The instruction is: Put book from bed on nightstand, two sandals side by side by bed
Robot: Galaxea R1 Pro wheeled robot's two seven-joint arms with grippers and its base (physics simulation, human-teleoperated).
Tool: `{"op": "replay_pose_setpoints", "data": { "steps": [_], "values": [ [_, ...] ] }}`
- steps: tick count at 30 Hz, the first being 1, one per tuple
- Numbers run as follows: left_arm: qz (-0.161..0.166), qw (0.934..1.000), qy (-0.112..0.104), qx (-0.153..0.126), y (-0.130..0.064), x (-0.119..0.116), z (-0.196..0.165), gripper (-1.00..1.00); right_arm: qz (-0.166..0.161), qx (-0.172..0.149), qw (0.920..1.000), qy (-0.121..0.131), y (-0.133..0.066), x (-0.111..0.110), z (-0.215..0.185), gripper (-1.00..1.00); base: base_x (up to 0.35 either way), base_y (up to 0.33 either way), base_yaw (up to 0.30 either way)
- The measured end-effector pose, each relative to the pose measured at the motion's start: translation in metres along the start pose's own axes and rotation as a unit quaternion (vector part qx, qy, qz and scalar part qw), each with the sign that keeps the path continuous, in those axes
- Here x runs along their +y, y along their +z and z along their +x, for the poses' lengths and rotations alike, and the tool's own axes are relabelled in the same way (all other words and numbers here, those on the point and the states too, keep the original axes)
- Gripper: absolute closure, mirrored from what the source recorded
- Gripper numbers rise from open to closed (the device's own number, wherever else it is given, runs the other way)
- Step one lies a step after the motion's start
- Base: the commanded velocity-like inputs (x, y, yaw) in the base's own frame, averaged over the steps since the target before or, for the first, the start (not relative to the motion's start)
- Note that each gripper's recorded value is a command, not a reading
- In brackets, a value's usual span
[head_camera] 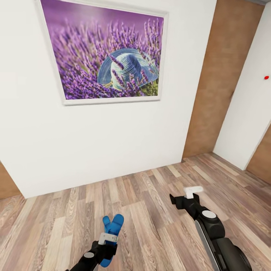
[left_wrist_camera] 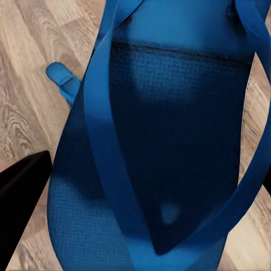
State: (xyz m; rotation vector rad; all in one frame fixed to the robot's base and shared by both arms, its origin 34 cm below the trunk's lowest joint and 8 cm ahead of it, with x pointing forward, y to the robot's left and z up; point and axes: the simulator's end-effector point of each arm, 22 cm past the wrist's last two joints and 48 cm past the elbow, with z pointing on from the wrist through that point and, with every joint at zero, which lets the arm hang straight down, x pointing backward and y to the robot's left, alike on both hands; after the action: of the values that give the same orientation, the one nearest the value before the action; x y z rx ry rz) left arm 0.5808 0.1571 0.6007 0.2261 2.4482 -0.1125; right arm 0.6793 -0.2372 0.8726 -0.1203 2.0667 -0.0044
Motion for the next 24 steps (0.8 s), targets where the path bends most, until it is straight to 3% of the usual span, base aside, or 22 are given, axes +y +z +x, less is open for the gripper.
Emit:
{"op": "replay_pose_setpoints", "data": {
  "steps": [19,24],
  "values": [
    [-0.001,1.0,0.001,0.002,0.0001,0.0004,0.0009,1.0,0.001,0.001,1.0,0.0,0.0003,0.0,0.0006,-1.0,0.005,-0.003,0.278],
    [-0.001,1.0,0.001,0.002,0.0001,0.0003,0.0011,1.0,-0.002,0.001,1.0,0.0,0.0002,0.001,0.0005,-1.0,0.0,0.0,0.112]
  ]
}}
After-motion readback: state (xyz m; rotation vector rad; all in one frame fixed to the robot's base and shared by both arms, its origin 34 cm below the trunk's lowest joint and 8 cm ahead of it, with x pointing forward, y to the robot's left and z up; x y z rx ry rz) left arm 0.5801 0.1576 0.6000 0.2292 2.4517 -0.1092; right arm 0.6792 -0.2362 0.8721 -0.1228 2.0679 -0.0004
